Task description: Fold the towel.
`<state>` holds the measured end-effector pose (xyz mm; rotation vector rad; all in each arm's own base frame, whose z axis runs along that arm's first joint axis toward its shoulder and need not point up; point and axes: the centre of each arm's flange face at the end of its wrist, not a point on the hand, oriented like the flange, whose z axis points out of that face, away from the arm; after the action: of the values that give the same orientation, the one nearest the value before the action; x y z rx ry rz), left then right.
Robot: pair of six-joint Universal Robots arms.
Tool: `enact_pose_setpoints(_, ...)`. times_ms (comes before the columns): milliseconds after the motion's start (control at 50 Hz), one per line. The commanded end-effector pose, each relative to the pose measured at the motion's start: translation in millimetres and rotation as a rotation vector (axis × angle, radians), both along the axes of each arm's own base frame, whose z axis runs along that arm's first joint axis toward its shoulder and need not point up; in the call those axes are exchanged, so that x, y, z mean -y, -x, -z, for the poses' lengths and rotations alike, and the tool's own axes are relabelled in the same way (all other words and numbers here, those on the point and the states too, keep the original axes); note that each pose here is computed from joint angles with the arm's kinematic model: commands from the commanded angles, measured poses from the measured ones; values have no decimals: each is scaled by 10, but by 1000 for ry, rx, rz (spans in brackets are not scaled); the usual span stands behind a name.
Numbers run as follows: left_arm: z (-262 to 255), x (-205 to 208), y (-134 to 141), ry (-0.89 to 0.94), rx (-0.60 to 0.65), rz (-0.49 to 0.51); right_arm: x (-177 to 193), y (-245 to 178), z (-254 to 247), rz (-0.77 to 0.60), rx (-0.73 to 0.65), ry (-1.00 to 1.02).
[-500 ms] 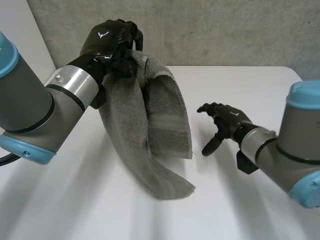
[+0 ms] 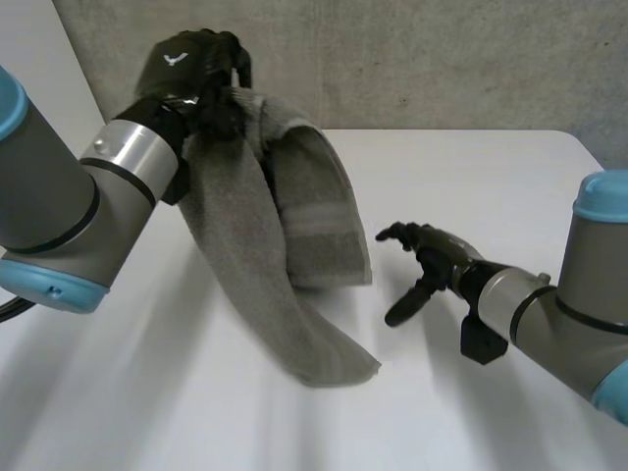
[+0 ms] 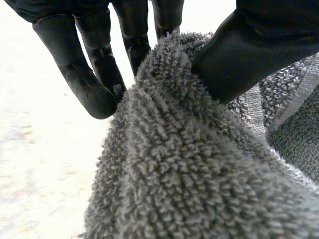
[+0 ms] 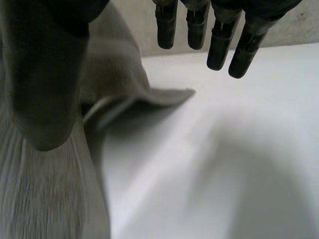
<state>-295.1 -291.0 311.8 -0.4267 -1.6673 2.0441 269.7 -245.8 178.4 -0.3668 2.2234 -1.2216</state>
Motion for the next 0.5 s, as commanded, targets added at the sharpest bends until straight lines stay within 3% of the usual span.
enact_pose_setpoints(20, 4, 102, -106, -4, -11, -61, -240, -125, 186, -119, -94, 2)
enact_pose_setpoints(200, 38, 94, -93, -13, -5, -56, -452, -495, 292, -231, -74, 1)
enact_pose_setpoints(500, 36, 83, -90, -16, -11, -51, -356, -851, 463, -239, 29, 33)
